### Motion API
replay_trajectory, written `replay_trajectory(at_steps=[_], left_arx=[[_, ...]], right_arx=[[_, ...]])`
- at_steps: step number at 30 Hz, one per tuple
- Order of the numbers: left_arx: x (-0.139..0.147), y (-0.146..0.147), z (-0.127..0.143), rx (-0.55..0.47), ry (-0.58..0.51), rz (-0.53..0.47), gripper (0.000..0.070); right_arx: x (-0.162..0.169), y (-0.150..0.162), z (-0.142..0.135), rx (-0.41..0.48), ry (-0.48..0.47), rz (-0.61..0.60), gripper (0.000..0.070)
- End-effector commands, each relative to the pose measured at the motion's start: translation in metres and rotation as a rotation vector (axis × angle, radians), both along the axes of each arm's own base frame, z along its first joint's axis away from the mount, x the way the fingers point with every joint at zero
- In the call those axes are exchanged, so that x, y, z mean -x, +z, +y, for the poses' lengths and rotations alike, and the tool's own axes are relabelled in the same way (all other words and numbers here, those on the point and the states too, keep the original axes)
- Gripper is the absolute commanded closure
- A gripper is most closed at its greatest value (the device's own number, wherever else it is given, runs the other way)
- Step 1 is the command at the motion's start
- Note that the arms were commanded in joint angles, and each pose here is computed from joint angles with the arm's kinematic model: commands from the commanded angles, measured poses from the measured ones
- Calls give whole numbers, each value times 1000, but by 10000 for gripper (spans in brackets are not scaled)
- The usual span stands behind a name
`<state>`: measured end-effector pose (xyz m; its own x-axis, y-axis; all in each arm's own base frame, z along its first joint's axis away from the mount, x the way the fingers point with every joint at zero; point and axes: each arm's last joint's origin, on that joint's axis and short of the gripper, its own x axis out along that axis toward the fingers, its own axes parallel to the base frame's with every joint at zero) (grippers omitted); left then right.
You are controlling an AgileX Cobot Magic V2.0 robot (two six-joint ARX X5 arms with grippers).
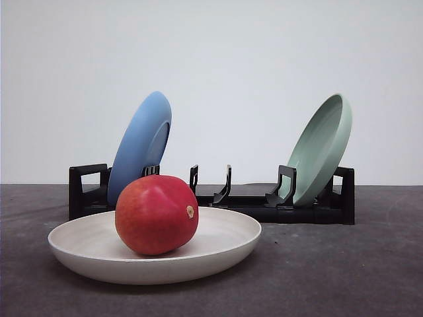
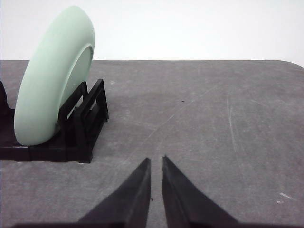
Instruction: Place pomegranate in white plate
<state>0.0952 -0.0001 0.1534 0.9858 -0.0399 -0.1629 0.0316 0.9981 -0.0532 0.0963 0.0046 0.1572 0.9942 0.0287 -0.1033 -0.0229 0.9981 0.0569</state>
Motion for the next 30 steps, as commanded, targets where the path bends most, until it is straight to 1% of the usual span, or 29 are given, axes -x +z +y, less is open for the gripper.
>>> replay_trajectory(at_steps=[1, 30], left_arx=[[0, -4, 0, -7, 0, 12, 674], [0, -4, 0, -7, 0, 12, 674]], right_arx=[[0, 0, 0, -11, -1, -6, 660], [0, 0, 0, -11, -1, -6, 660]])
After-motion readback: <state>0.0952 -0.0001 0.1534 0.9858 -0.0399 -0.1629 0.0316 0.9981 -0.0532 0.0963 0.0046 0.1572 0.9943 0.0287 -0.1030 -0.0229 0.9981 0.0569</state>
